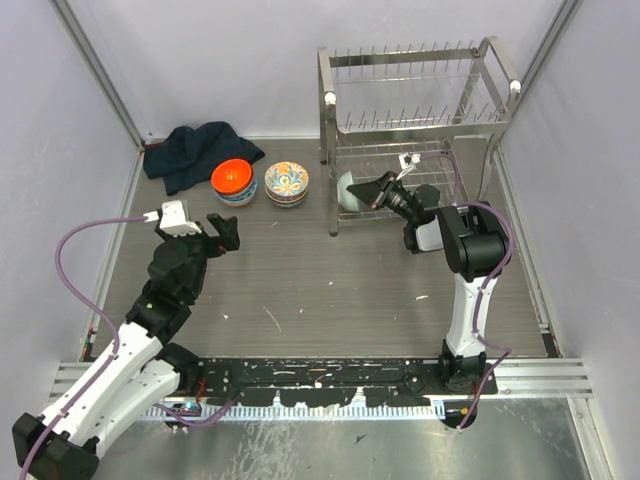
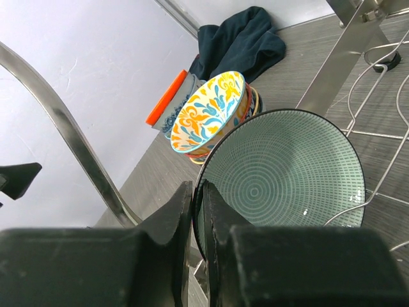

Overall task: Unload the bowls from the dish rack
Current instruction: Pick up the bowl from the dish rack.

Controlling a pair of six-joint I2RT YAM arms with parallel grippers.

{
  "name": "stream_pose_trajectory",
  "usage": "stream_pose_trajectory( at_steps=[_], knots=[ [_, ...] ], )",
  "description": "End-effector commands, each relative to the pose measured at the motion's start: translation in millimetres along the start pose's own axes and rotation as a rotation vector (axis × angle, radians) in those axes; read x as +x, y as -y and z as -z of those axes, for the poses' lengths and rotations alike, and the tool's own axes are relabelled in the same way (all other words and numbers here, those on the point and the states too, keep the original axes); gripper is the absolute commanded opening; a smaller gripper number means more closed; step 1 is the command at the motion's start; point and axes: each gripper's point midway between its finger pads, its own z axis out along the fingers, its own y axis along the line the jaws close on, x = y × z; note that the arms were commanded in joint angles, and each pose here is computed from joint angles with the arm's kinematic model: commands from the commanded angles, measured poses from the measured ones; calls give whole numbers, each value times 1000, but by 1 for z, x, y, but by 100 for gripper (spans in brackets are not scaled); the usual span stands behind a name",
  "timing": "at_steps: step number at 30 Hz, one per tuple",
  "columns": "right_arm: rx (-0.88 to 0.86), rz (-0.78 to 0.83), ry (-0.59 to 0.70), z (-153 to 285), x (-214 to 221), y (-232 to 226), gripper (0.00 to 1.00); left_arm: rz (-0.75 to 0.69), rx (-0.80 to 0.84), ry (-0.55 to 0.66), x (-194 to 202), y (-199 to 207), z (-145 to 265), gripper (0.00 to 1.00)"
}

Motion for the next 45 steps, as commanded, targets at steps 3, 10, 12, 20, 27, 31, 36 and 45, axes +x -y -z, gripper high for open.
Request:
stream_pose_trajectory(
  at_steps=[3,10,12,20,27,31,36,45],
  knots=[
    [-161,118,155,-5,-59,-62,3,1,5,22,-2,-2,1,98],
    [-198,66,183,-5,-64,-70,2,2,4,30,-4,-3,3,98],
    [-209,50,196,-4,-67,-73,2,2,2,30,-4,-3,3,98],
    [-246,-6,224,-3,-72,-79,2,5,4,33,-5,-3,4,98],
    [-266,-18,225,-8,-71,-86,2,6,6,33,-5,-3,5,98],
    [-268,-36,242,-9,-75,-90,1,6,6,33,-5,-3,5,98],
    [-273,-59,265,-7,-82,-97,1,6,6,34,-5,-3,5,98],
    [-294,-63,290,-3,-92,-113,1,6,6,38,-7,-2,4,98]
  ],
)
